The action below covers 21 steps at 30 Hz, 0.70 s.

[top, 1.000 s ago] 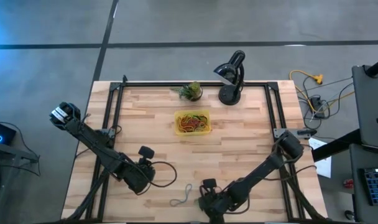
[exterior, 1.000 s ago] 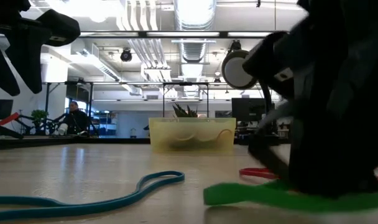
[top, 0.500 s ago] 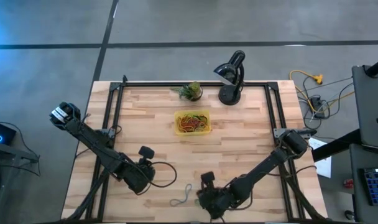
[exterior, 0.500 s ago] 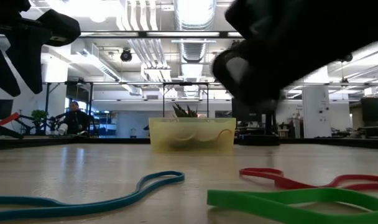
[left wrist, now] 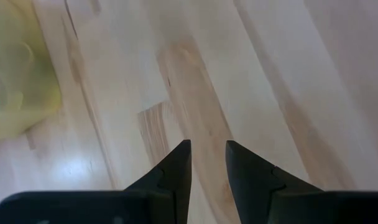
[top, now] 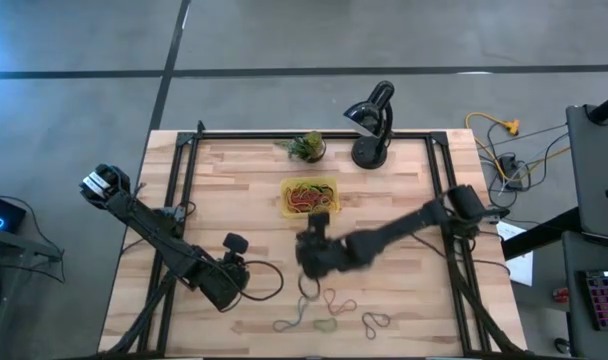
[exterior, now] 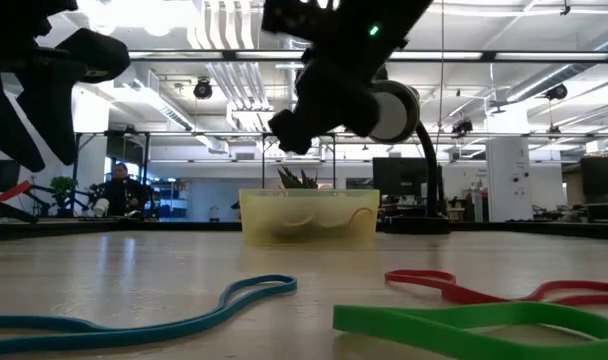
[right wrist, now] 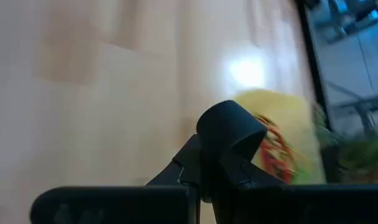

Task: Pick and place rubber bands into bin
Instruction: Put the black rubber band in the yellow bin

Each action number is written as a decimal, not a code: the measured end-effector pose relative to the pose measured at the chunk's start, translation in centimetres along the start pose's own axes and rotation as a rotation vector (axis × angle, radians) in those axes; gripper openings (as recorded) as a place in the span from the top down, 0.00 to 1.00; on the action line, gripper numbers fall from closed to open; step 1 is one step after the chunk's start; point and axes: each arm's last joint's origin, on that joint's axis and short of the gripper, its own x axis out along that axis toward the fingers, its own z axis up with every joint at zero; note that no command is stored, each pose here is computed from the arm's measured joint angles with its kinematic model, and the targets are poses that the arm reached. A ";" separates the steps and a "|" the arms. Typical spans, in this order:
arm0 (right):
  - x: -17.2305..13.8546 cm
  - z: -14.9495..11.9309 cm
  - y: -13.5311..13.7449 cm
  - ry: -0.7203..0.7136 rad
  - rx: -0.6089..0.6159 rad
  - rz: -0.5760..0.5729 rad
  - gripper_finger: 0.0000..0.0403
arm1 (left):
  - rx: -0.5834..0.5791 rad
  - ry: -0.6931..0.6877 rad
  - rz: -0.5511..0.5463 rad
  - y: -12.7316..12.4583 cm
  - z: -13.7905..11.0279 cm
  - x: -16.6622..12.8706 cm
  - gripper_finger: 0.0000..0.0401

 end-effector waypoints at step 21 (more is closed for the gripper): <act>5.5 -3.6 -13.8 0.239 0.283 0.045 0.98 | -0.002 0.003 0.001 -0.1 -0.3 0.3 0.79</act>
